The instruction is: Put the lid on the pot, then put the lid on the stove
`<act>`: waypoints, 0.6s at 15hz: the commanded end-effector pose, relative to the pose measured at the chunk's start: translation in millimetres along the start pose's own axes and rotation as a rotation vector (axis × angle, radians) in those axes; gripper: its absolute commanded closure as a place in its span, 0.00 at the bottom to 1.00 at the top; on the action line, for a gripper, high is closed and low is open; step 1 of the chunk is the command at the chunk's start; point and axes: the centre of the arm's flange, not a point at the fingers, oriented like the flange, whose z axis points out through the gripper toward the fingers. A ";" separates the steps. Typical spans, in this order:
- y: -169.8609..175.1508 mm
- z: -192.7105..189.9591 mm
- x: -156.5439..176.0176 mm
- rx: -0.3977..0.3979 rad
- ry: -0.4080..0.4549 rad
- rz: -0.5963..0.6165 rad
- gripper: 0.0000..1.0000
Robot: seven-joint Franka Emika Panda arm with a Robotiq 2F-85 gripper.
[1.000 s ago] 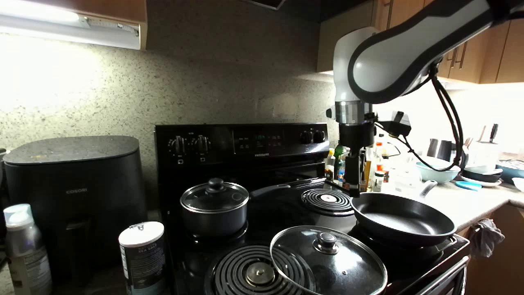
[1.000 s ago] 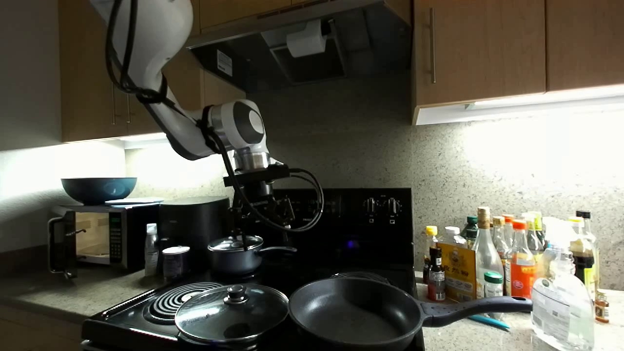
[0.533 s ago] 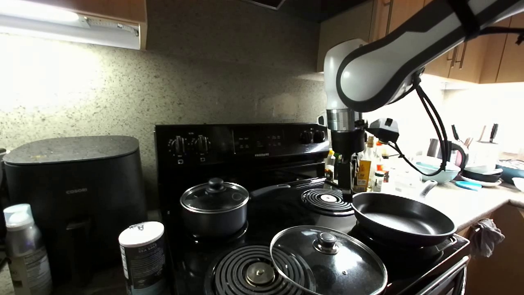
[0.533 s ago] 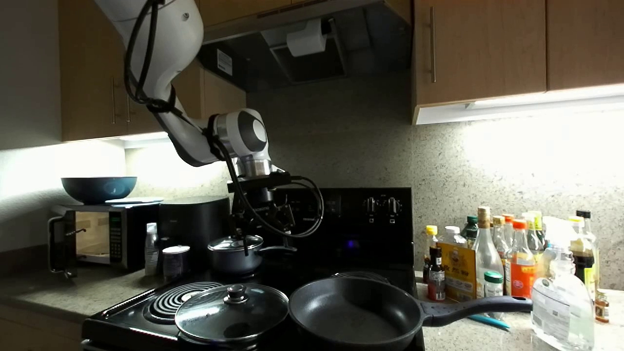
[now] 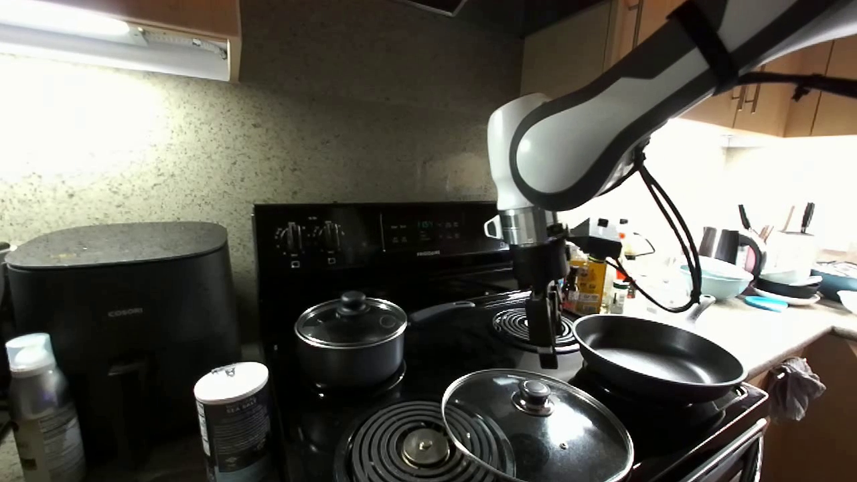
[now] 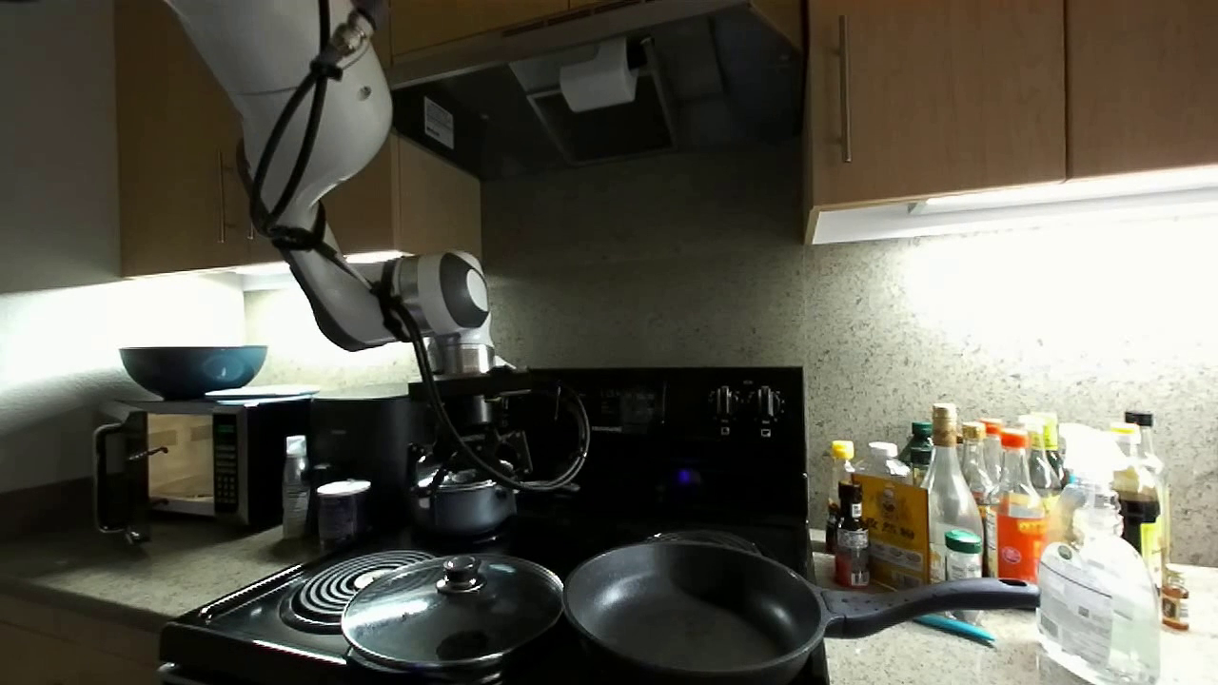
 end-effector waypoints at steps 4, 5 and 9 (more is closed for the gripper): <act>-36.5 10.1 36.1 0.015 -0.048 -0.055 0.00; -38.1 11.6 37.6 0.016 -0.050 -0.059 0.00; -27.8 19.4 31.5 0.035 -0.054 -0.038 0.00</act>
